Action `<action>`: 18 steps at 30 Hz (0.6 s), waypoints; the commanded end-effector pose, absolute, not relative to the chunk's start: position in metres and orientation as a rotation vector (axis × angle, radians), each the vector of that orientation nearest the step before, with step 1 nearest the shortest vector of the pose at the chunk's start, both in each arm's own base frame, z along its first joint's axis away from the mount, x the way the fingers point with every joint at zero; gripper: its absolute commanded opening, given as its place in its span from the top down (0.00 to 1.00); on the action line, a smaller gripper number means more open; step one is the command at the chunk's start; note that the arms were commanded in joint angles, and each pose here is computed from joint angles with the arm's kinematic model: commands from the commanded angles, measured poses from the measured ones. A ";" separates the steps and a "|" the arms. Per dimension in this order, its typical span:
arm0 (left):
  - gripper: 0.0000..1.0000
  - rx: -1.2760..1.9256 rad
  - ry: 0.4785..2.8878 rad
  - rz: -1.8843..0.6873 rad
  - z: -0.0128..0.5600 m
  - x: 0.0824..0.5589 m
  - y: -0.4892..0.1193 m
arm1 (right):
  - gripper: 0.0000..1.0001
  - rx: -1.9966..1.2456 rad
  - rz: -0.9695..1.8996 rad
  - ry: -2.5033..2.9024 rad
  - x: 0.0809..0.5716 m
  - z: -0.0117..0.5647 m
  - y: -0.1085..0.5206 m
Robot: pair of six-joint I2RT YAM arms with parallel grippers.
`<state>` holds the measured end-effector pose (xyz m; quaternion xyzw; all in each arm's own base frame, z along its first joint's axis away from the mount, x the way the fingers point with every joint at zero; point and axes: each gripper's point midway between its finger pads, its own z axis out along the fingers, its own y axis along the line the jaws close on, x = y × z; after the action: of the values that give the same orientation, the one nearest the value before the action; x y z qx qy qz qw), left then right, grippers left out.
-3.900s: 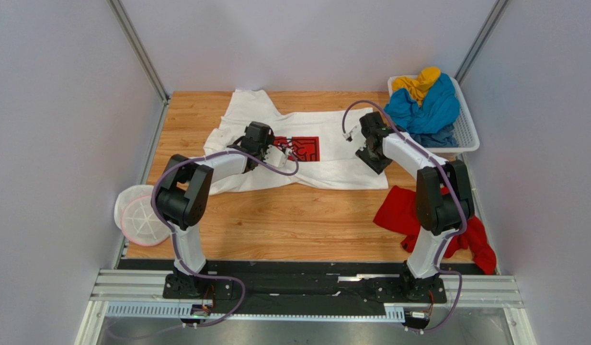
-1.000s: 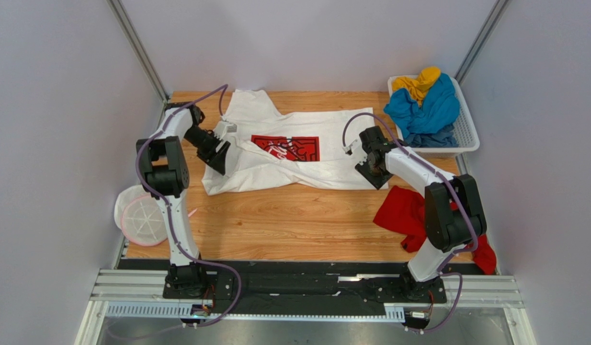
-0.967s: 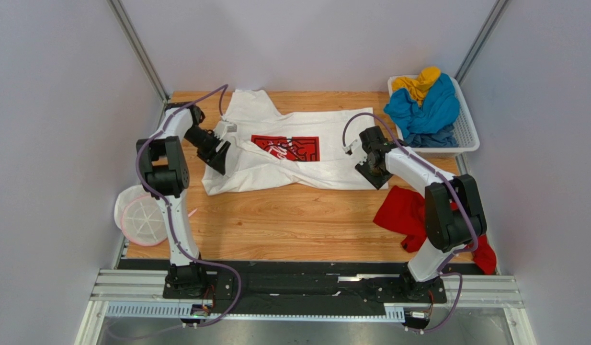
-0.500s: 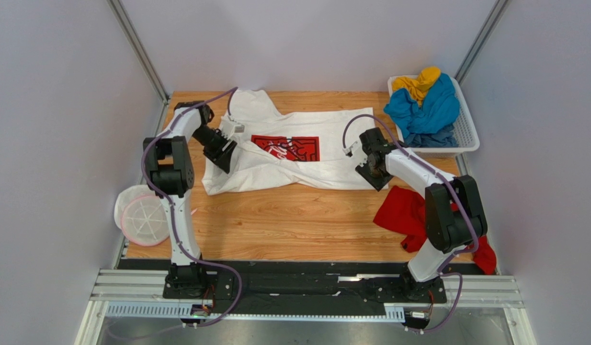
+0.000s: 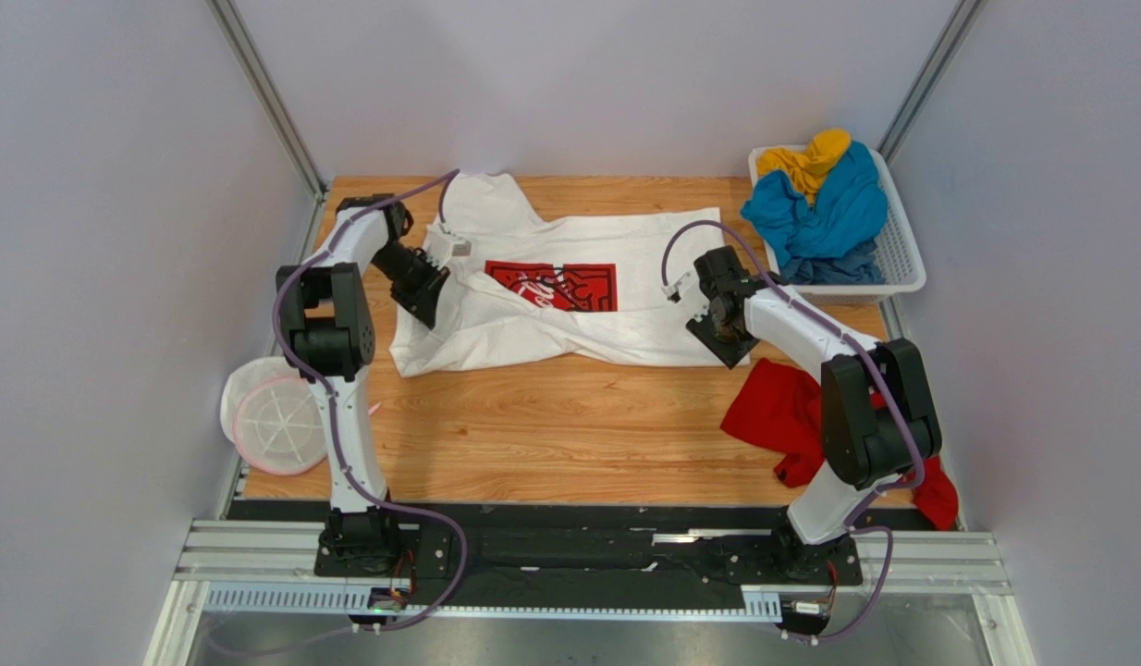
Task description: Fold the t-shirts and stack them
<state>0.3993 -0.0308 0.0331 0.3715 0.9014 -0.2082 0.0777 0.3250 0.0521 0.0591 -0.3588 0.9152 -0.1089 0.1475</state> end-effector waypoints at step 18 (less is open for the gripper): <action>1.00 1.168 2.607 -0.252 0.081 0.424 0.004 | 0.63 -1.002 -0.300 2.593 0.327 0.068 0.059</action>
<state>0.4077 -0.0118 0.0401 0.3843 0.9072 -0.1497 0.0836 0.3244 0.0543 0.0591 -0.3618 0.9141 -0.1082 0.1475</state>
